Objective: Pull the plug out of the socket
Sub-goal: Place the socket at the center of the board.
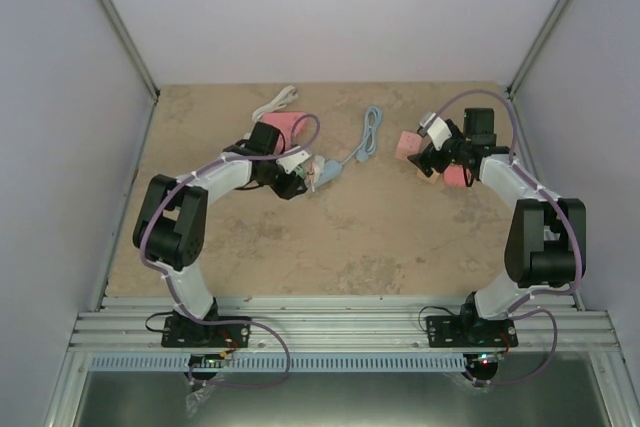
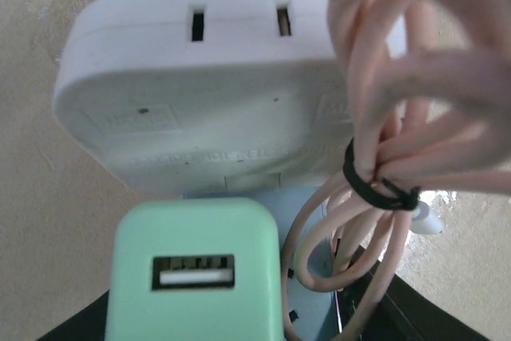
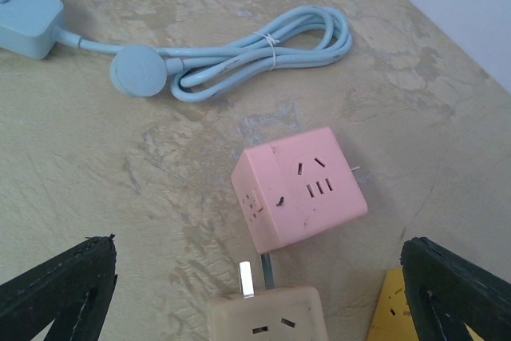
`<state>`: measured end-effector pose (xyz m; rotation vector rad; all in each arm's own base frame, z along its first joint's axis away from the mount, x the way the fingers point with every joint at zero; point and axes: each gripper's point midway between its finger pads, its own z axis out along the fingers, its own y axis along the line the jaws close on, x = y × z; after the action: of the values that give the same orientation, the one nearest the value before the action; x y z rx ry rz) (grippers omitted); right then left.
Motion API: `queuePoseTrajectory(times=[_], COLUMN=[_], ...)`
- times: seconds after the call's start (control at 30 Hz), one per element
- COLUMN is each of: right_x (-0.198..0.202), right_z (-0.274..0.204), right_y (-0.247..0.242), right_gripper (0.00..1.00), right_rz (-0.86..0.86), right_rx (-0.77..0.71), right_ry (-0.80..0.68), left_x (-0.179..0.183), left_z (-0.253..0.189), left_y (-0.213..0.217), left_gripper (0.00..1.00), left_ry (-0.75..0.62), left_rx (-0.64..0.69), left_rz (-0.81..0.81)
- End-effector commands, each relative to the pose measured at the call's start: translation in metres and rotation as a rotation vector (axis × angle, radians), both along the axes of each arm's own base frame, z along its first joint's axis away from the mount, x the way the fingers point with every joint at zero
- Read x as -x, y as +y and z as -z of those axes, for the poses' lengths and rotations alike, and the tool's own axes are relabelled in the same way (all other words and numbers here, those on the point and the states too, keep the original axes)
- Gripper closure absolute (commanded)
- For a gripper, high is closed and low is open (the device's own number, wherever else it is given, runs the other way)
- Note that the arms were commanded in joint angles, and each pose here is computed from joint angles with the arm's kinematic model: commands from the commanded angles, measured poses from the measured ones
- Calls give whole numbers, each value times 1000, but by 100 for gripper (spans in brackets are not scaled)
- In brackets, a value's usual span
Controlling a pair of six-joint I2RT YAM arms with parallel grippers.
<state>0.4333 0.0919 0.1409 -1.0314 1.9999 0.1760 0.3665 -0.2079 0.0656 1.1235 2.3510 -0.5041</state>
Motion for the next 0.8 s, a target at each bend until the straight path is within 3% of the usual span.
queuePoseTrajectory(times=[0.0, 0.37, 0.5, 0.7, 0.77], right_x=[0, 6, 20, 50, 55], right_z=[-10, -14, -23, -38, -41], right_y=[1, 8, 24, 65, 77], right_gripper=[2, 2, 2, 2, 2], right_rz=[-3, -52, -180, -473, -565], right_rx=[-16, -30, -52, 19, 23], right_ry=[-23, -39, -86, -226, -221], left_x=[9, 12, 12, 15, 16], left_z=[10, 26, 21, -1, -8], left_y=[-10, -12, -10, -6, -4], left_gripper=[51, 40, 30, 1, 0], left_ry=[32, 45, 17, -56, -72], left_rx=[-17, -47, -52, -44, -43], left_rz=[35, 60, 63, 60, 53])
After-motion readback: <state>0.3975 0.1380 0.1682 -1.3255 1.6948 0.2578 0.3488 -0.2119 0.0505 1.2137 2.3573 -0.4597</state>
